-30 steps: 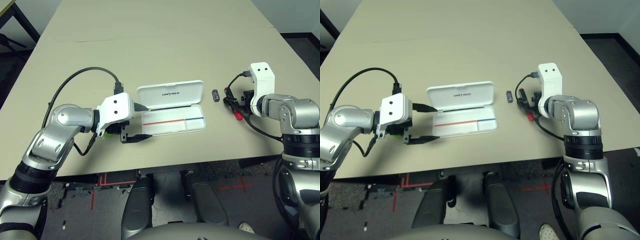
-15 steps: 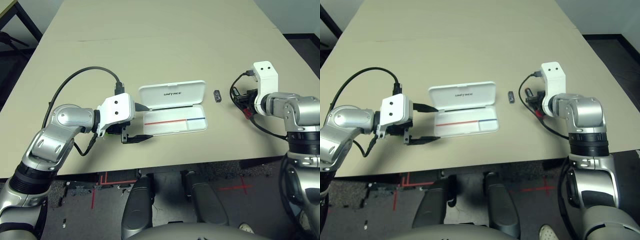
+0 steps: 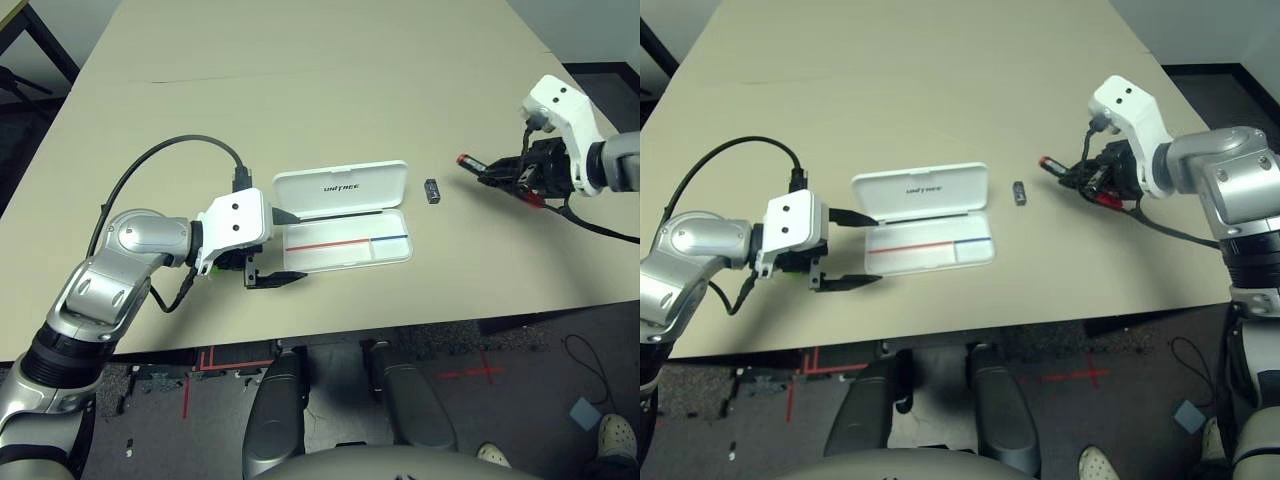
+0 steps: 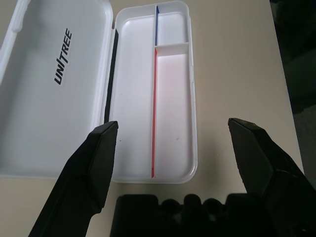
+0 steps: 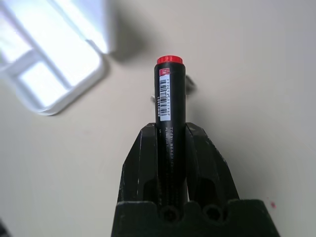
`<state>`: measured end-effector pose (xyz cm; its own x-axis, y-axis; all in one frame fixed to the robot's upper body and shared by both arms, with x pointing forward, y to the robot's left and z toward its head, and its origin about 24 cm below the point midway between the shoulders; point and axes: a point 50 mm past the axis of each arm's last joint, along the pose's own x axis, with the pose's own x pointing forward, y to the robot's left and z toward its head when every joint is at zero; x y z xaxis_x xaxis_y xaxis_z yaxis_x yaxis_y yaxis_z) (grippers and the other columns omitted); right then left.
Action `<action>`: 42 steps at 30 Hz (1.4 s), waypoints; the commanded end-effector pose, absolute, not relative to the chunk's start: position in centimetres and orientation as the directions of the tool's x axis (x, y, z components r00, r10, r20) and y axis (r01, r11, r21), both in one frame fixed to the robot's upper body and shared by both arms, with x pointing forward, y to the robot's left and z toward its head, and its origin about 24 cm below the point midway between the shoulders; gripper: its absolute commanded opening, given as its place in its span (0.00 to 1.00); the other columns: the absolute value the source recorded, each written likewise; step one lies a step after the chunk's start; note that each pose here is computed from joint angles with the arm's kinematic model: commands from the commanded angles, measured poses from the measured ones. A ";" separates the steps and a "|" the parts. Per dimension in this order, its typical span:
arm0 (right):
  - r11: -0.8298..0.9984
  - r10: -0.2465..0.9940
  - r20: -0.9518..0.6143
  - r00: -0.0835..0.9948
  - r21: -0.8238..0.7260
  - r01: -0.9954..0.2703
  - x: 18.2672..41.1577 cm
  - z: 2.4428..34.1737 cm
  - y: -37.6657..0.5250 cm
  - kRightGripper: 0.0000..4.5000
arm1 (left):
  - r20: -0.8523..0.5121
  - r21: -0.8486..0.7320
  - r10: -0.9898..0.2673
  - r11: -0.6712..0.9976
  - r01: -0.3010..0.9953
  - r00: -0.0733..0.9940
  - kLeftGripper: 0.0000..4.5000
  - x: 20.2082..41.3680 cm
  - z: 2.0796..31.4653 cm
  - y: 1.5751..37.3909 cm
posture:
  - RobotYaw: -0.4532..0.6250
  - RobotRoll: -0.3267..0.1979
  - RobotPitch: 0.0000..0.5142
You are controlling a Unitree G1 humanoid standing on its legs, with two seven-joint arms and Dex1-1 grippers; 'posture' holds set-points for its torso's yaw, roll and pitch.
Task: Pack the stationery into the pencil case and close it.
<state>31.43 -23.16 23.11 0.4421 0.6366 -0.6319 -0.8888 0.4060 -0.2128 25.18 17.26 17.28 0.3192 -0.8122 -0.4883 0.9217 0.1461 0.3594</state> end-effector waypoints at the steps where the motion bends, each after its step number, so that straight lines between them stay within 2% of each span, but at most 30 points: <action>1: 0.239 0.672 -0.663 0.328 -0.225 -0.945 31.2 23.7 -21.3 0.12 | -0.505 0.347 -0.809 0.128 0.929 0.300 1.00 25.1 17.1 17.4 | 0.41 0.62 0.40; 8: -0.001 0.714 -0.685 0.141 -0.202 -0.979 31.4 23.0 -16.8 0.12 | -0.521 0.346 -0.797 0.128 0.929 0.304 1.00 25.0 17.1 17.7 | 0.43 0.62 0.39; 12: -0.063 0.724 -0.682 0.103 -0.214 -0.975 31.5 22.3 -14.9 0.12 | -0.539 0.349 -0.781 0.135 0.927 0.317 1.00 24.8 17.0 18.2 | 0.45 0.62 0.39; 25: -0.163 0.768 -0.635 0.078 -0.311 -0.936 32.8 20.7 -9.9 0.12 | -0.545 0.357 -0.769 0.147 0.922 0.334 1.00 24.5 17.1 18.5 | 0.48 0.62 0.37; 29: -0.190 0.768 -0.638 0.062 -0.318 -0.929 32.8 19.0 -8.5 0.12 | -0.542 0.359 -0.770 0.151 0.921 0.337 1.00 24.4 17.1 18.4 | 0.49 0.62 0.37; 36: -0.183 0.764 -0.641 0.074 -0.326 -0.927 33.0 17.1 -8.0 0.12 | -0.540 0.359 -0.768 0.159 0.920 0.344 1.00 24.3 17.1 18.5 | 0.49 0.62 0.37; 40: -0.151 0.805 -0.583 0.111 -0.381 -0.912 33.4 17.0 -7.9 0.42 | -0.542 0.356 -0.765 0.165 0.920 0.347 1.00 24.3 16.9 18.6 | 0.49 0.62 0.38; 42: -0.150 0.822 -0.561 0.097 -0.377 -0.914 33.3 17.3 -7.9 0.60 | -0.543 0.354 -0.764 0.166 0.920 0.347 1.00 24.3 16.9 18.6 | 0.49 0.62 0.38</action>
